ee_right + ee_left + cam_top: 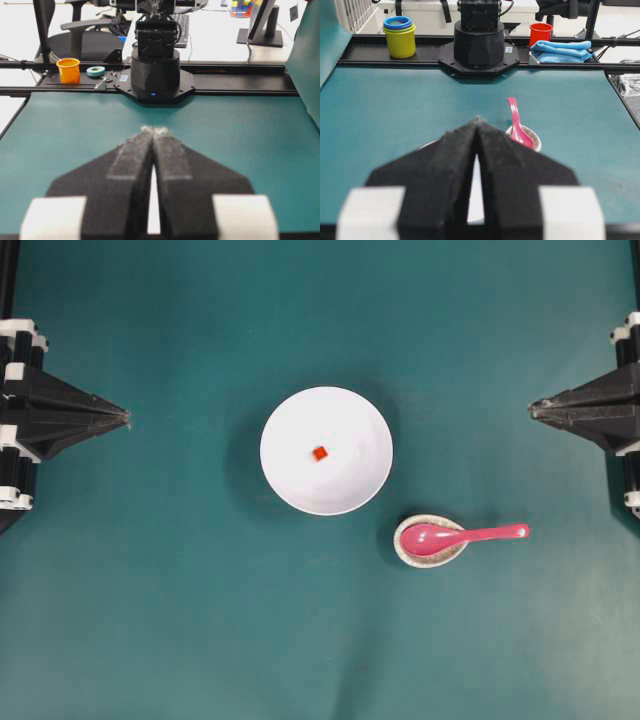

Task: Grip the spoon and scoop the red block from the bowl with right arm.
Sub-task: 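Move the right gripper toward the pink spoon handle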

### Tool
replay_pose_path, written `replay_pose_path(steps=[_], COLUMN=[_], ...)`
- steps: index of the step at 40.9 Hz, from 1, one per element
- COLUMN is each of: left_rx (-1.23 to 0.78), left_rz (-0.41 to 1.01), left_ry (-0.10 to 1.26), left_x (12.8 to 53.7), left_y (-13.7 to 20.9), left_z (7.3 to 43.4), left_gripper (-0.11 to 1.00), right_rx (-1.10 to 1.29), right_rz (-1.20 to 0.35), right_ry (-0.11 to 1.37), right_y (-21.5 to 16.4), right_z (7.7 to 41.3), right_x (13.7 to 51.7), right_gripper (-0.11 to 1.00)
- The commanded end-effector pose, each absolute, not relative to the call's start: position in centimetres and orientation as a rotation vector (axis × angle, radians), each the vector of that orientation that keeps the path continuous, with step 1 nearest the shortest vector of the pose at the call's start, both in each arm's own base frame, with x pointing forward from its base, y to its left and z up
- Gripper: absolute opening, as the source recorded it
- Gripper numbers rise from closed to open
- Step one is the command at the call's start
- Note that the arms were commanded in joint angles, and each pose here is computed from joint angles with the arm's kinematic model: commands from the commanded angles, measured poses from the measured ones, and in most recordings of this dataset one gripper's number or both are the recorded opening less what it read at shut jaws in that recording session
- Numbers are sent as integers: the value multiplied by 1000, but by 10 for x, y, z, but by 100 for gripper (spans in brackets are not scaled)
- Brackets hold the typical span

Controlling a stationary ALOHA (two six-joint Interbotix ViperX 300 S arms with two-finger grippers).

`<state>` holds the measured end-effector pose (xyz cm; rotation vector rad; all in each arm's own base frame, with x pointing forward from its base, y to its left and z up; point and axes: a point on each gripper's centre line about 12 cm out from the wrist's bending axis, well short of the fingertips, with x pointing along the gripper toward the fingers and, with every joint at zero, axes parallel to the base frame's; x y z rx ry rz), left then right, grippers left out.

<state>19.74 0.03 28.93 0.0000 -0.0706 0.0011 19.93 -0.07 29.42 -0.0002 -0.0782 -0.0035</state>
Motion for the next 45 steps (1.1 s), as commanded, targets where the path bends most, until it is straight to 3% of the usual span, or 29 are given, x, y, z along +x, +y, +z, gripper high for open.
replay_pose_path(steps=[1,26,35,45], left_rx=[11,-12,-11,-11], left_rz=[0,-2,0,1], left_ry=[-80,-75,-94,-103], left_x=[201,201,198,195], left_y=[0,0,0,1], left_z=[298,299,303,305], left_gripper=[0,0,0,0], right_rx=[15,94,116,206], right_rz=[0,21,59,166], right_ry=[-97,10,141,177], right_y=[0,5,15,45], right_z=[302,289,260,201], right_x=[202,206,210,209], right_gripper=[0,2,52,51])
